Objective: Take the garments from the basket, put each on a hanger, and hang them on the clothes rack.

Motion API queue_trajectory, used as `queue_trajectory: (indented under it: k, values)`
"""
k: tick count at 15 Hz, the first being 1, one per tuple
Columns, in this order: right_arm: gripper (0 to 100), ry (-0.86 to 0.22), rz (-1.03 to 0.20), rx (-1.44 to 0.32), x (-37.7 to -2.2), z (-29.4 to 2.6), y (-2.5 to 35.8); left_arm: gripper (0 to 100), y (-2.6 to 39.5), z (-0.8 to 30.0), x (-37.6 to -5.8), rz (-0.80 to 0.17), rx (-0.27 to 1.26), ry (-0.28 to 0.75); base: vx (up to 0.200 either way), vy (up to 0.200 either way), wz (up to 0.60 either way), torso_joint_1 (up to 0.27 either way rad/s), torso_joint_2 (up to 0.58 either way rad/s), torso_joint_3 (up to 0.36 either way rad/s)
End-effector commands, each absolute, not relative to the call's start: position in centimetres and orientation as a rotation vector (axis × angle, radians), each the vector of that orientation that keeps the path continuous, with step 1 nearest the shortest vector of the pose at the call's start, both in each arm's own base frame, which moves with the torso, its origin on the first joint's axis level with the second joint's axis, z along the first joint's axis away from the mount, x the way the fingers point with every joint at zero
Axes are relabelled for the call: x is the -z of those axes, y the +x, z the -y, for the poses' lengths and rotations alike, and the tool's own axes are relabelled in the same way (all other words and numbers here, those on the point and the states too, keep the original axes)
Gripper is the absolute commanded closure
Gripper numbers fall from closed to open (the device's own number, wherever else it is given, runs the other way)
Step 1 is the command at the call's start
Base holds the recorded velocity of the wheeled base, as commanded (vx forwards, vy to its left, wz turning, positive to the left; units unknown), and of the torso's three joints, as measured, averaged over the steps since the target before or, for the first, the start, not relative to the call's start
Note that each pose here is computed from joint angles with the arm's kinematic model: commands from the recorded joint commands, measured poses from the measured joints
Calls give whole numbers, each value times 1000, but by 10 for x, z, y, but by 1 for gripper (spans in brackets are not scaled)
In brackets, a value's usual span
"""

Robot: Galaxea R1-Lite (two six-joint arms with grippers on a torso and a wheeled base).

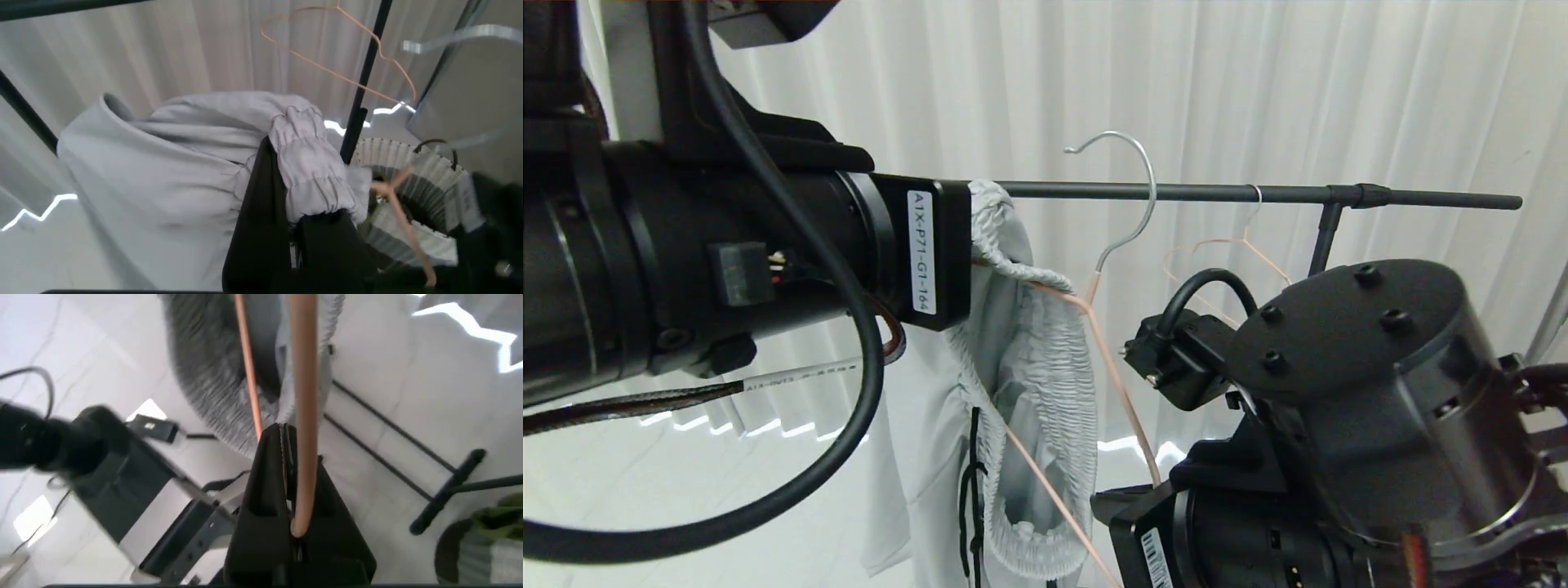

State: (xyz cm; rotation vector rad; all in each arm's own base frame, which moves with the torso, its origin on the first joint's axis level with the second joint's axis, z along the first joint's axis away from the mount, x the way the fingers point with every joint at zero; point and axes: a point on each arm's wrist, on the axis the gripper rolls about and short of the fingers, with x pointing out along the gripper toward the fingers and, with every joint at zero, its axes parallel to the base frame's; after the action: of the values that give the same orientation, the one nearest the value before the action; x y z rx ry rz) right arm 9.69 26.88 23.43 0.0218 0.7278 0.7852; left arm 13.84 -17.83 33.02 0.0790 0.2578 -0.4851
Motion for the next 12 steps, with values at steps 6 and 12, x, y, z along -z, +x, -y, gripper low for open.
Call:
queue_trajectory:
  k: [6, 12]
  values:
    - [100, 182, -521, -845, -260, -247, 90, 100, 132, 169, -329, -254, 480, 71, 0, 0, 0, 0, 0, 0]
    - [100, 221, -310, -913, -256, -237, 89, 100, 137, 168, -324, -180, 470, 13, 0, 0, 0, 0, 0, 0]
